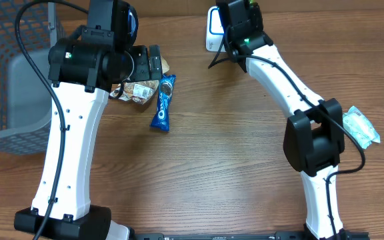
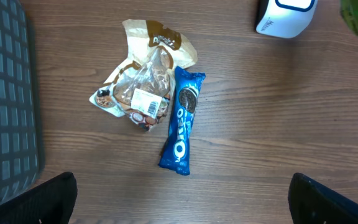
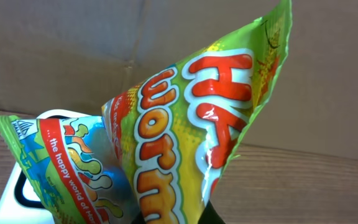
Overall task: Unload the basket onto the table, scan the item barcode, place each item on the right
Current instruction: 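Hold the Haribo bag up in front of the scanner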
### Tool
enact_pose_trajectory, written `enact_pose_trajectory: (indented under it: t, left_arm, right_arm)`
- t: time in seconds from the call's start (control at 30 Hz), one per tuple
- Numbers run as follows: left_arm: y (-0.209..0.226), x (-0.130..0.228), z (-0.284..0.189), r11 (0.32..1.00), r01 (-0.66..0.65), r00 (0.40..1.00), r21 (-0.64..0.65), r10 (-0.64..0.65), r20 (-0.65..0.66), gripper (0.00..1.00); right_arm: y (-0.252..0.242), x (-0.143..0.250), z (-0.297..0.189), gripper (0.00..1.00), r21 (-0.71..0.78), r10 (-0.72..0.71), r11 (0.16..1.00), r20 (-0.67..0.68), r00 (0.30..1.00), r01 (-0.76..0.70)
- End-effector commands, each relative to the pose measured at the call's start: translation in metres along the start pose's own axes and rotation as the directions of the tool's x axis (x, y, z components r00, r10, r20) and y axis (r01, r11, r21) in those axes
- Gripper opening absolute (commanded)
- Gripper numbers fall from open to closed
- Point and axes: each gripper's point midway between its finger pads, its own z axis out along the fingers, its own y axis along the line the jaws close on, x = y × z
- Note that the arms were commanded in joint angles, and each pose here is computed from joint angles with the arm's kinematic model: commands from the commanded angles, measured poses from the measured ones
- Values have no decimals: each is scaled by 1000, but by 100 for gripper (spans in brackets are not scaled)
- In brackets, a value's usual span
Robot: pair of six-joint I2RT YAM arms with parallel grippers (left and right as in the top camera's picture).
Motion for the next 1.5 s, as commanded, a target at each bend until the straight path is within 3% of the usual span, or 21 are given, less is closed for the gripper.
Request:
enact_pose_trajectory:
  t: [0.0, 0.27, 0.53, 1.1, 1.17, 1.27, 1.3, 1.47]
  left_arm:
    - [-1, -1, 3, 1000, 10, 1000, 2, -10, -5, 99]
    - [-1, -1, 3, 1000, 10, 1000, 2, -10, -5, 100]
    - [-1, -1, 3, 1000, 10, 1000, 2, -10, -4, 100]
    - [-1, -1, 3, 1000, 10, 1000, 2, -10, -4, 100]
    - [-1, -1, 3, 1000, 10, 1000, 2, -10, -5, 100]
    - [-1, -1, 3, 1000, 10, 1000, 2, -10, -5, 100]
    - [-1, -1, 3, 1000, 10, 1000, 2, -10, -4, 100]
    - [-1, -1, 3, 1000, 10, 1000, 2, -10, -5, 100]
  right_arm:
    - [0, -2, 7, 4, 32, -16, 999, 28, 999, 15]
    - [11, -4, 22, 4, 75, -179, 982, 81, 980, 174]
    - [30, -10, 12, 4, 83, -401, 915, 97, 911, 394]
    - [21, -14, 17, 4, 132, -398, 914, 104, 911, 384]
    - [3, -13, 15, 4, 219, -355, 917, 62, 933, 334]
    - [-47, -19, -8, 3, 449, -64, 893, 87, 994, 18]
    - [-55, -20, -14, 3, 470, -31, 882, 89, 996, -15]
    - [-60, -26, -48, 3, 303, 50, 951, 30, 998, -57]
